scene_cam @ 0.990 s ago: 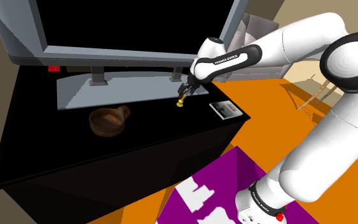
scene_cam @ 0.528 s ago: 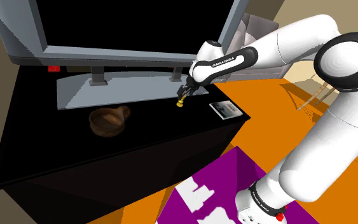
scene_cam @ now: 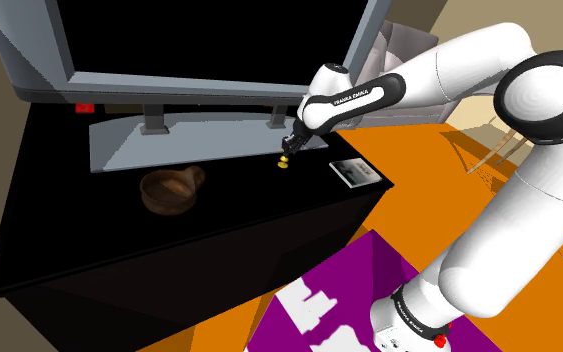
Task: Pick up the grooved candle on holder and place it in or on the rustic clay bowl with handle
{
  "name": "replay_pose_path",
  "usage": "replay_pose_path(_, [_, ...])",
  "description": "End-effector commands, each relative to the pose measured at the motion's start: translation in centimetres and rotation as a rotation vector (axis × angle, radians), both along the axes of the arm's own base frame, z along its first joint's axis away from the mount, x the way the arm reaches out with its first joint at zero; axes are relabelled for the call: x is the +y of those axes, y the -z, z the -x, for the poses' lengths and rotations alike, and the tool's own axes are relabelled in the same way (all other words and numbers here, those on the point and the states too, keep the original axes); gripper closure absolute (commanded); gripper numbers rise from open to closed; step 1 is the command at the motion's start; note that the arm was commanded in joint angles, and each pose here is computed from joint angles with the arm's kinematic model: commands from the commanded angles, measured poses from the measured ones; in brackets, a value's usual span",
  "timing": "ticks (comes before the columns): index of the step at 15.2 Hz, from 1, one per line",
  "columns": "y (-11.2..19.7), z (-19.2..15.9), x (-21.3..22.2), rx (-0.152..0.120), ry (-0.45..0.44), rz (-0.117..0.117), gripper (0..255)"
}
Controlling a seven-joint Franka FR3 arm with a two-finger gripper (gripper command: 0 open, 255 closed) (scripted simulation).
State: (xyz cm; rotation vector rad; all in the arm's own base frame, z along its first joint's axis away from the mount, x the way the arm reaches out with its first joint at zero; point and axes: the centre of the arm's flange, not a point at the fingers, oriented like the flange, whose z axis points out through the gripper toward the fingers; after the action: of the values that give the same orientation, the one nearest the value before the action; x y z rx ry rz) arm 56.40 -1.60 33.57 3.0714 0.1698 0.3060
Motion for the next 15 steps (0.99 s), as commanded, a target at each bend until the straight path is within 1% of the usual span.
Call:
replay_pose_path(1, [0.1, 0.0, -0.1, 0.001, 0.001, 0.000, 255])
replay_pose_path(4, [0.1, 0.0, -0.1, 0.001, 0.001, 0.000, 255])
replay_pose_path(15, [-5.7, 0.0, -0.1, 0.001, 0.001, 0.000, 255])
